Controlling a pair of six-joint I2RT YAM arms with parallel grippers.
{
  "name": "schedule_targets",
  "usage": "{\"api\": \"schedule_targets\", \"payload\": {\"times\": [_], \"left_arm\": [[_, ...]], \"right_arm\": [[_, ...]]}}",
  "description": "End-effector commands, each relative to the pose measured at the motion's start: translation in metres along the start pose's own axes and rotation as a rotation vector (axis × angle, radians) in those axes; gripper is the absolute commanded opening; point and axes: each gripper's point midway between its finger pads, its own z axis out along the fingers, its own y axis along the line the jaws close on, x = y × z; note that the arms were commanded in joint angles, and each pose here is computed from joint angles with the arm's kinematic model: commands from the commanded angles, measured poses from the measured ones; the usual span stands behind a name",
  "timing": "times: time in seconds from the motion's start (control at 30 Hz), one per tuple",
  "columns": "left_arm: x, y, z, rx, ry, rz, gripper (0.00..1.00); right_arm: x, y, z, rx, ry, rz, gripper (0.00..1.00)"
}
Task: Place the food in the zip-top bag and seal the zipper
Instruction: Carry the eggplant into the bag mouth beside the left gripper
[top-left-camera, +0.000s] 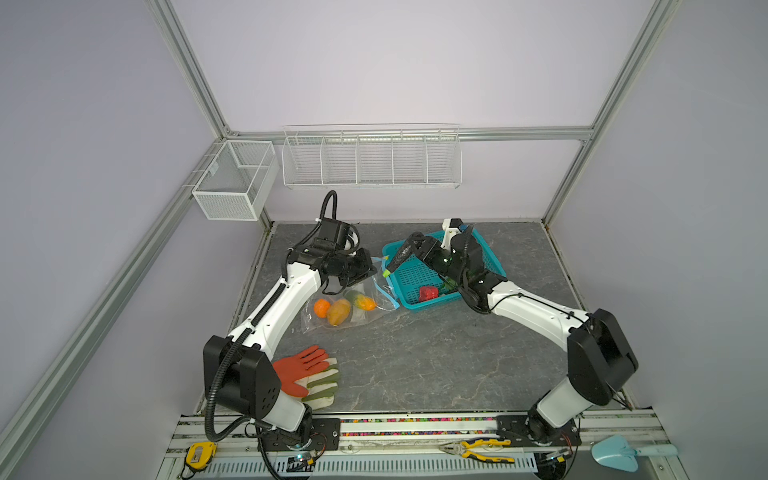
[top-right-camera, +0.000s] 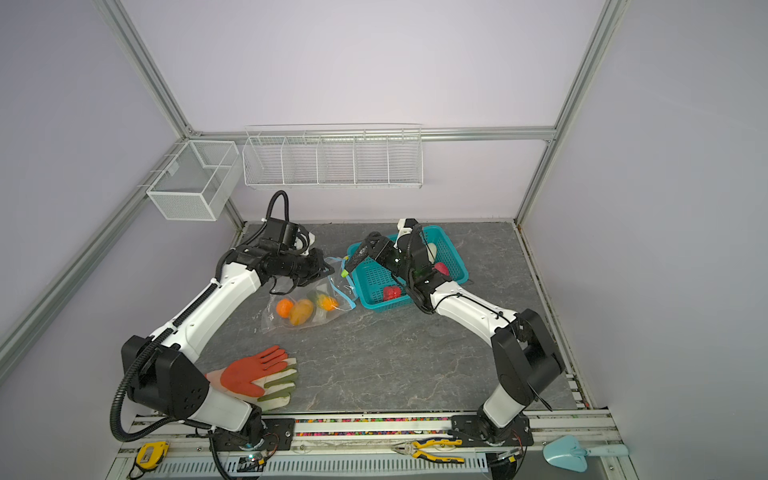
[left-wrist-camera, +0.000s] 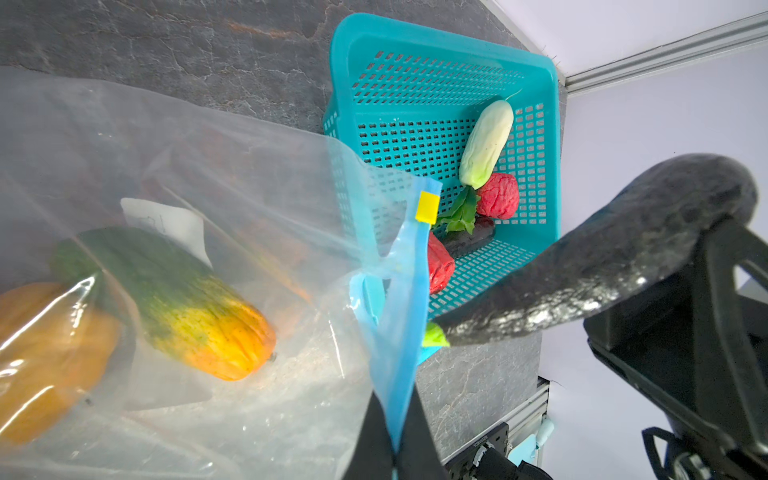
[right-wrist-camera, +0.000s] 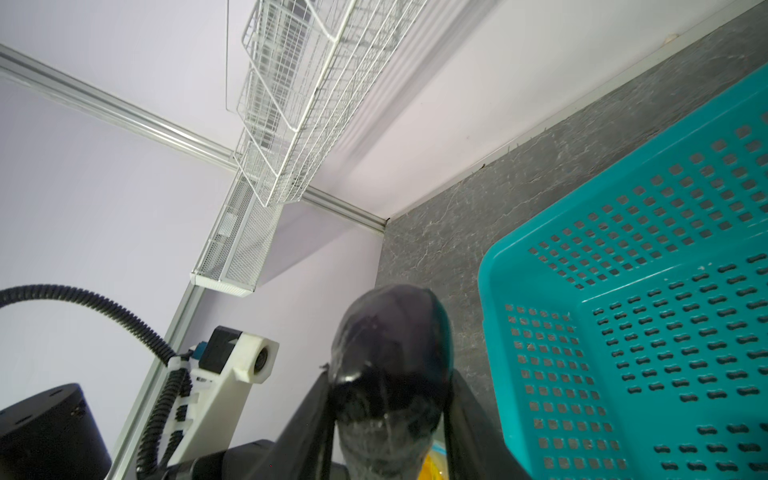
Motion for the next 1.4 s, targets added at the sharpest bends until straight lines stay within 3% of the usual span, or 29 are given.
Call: {"api": "schedule_targets", "payload": {"times": [0.0,0.4,1.37], "left_arm": [[-0.008,-0.011,-0.004,0.036,-0.021,0.006,0.00],[-0.009,-0.012,-0.007,0.039,-0.030,0.007,0.00],[-0.009,-0.012,-0.011,0.031,-0.036,0.004,0.00]], "right_arm": [[0.005,0.014,0.011,-0.046,-0.007,0.026,0.42],[0.052,0.010,0.028,-0.039,0.083,0.006,0.43],[0.142,-0.001,0.021,-0.007,0.379,0.044,0.47]]}}
